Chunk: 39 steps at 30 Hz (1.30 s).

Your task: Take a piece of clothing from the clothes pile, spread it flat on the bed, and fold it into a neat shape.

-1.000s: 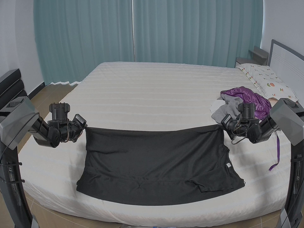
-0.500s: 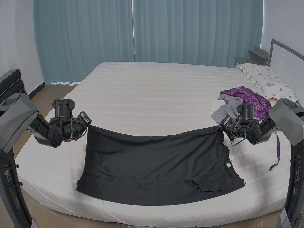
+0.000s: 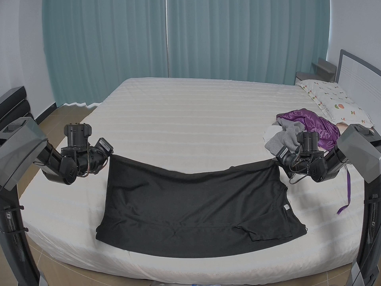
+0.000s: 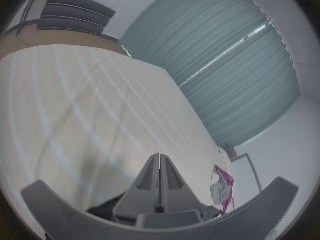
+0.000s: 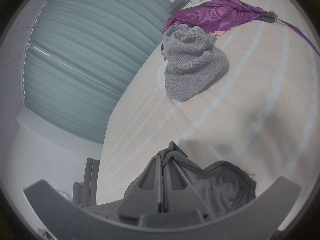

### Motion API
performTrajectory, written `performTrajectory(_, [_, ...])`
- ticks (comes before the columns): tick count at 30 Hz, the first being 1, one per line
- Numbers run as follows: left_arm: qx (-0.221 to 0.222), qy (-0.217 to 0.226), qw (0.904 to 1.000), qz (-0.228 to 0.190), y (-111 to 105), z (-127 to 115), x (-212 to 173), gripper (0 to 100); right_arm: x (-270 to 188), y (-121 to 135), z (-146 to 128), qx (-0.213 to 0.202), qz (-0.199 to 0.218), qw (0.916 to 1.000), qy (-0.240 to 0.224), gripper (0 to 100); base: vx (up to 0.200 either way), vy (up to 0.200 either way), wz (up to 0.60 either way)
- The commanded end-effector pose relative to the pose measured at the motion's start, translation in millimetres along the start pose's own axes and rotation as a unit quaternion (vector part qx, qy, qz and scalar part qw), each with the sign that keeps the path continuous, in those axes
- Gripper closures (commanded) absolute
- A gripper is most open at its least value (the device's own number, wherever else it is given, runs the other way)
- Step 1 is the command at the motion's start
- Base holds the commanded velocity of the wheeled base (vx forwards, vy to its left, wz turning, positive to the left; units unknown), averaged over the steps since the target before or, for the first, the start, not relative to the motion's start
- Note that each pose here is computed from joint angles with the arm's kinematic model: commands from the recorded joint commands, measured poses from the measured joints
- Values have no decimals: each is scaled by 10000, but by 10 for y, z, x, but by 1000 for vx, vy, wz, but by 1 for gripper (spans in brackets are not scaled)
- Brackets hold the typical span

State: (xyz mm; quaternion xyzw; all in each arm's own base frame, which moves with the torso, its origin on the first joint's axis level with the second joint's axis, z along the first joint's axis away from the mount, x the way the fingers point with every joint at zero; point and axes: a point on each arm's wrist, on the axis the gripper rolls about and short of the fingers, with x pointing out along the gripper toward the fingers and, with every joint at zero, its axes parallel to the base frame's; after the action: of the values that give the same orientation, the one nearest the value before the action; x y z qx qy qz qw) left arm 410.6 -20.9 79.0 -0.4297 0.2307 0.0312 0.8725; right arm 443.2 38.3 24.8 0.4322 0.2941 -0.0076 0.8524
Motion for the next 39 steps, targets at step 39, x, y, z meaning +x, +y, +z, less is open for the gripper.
performTrajectory(39, [37, 844, 9945, 625, 804, -305, -481, 100, -1012, -521, -659, -799, -550, 9915, 866, 100, 0, 0, 0])
